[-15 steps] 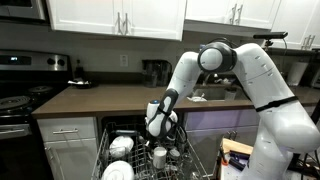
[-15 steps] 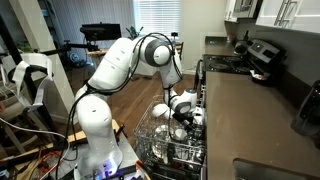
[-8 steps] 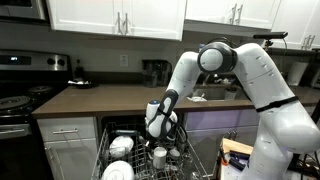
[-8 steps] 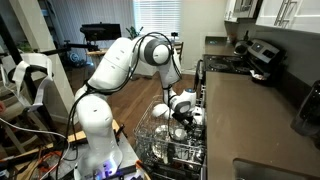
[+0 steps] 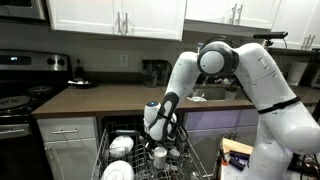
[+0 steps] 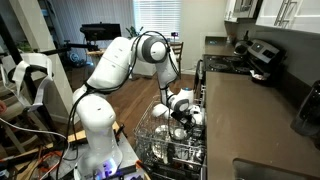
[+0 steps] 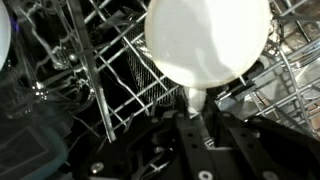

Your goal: Pick the cup in the dishwasher and put it on the counter

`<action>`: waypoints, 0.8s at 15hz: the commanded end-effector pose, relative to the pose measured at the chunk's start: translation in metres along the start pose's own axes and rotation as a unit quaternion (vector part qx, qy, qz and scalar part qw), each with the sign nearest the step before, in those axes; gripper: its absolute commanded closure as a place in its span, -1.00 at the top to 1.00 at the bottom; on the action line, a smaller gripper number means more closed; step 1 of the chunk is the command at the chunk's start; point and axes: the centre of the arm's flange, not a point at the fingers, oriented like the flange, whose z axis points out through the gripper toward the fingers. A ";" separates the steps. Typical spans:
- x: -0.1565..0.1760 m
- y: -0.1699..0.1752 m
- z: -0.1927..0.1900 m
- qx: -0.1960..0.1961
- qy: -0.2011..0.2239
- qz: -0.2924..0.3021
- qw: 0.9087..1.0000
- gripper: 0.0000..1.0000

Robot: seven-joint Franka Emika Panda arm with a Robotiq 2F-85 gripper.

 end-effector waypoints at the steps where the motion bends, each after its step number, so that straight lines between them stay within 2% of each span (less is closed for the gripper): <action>1: -0.008 -0.008 -0.037 -0.013 -0.004 -0.002 1.000 -0.86; 7: -0.006 -0.003 -0.046 -0.009 -0.020 -0.006 1.000 -0.84; 8: -0.006 -0.003 -0.047 -0.010 -0.021 -0.006 1.000 -0.21; 11: -0.005 -0.001 -0.059 -0.010 -0.028 -0.007 1.000 0.17; 12: -0.004 0.000 -0.066 -0.009 -0.030 -0.009 0.999 0.23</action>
